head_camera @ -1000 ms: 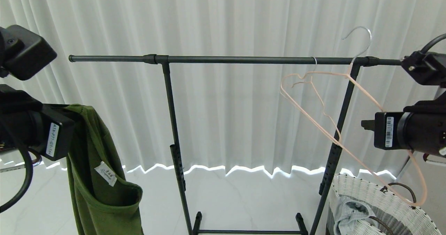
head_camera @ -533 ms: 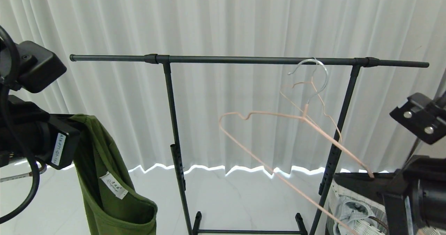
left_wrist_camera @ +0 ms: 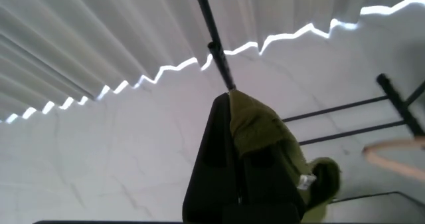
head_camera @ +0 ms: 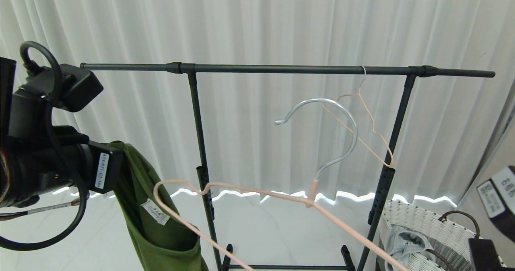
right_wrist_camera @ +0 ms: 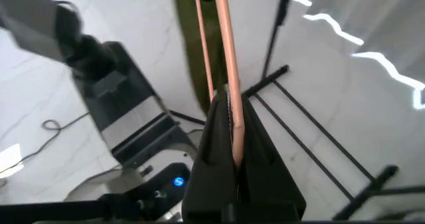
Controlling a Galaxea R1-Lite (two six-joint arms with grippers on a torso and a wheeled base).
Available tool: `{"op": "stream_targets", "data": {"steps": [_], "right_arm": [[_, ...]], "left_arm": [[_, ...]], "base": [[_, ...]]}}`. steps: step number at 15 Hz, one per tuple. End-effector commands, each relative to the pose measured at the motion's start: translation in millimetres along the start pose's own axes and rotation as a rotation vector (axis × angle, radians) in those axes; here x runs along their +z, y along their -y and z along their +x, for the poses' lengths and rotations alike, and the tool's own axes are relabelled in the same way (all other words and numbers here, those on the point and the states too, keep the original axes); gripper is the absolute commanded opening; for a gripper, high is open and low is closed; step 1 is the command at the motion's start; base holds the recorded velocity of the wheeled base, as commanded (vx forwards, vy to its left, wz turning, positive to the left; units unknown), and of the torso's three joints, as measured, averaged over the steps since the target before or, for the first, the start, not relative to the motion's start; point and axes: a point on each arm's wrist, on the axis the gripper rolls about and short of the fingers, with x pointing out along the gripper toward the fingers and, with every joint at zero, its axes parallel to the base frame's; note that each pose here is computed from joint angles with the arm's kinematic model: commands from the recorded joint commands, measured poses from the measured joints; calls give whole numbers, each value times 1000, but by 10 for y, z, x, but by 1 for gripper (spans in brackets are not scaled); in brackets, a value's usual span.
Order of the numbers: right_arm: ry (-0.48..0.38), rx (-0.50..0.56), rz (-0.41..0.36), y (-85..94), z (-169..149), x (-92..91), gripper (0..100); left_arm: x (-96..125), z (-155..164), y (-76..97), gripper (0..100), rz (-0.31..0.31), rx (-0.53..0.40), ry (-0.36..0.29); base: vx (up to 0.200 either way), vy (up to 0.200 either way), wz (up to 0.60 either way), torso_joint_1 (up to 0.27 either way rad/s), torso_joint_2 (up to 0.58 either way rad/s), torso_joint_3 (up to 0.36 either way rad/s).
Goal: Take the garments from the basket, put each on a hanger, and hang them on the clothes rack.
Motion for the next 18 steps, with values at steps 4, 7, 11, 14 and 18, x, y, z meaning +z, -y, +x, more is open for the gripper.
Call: {"op": "stream_targets", "data": {"steps": [4,7,11,14,18], "right_arm": [[-21,1,-9,-47,172,-37,0],[-12,-15,-1,-40,240,-18,0],[12,-23,12,-60,402,7,0],[47,-65,37,7,538,59,0],[70,-115,48,34,651,72,0]], "left_arm": [[37,114,118,0,-33,4,-27],[66,77,146,0,-25,-14,-9],[70,42,235,0,-3,-57,3],[64,52,242,0,-12,-57,-3],[54,41,243,0,-43,-58,-3]], "base": [[0,0,0,0,0,0],[0,0,0,0,0,0],[0,0,0,0,0,0],[0,0,0,0,0,0],[0,0,0,0,0,0]]}}
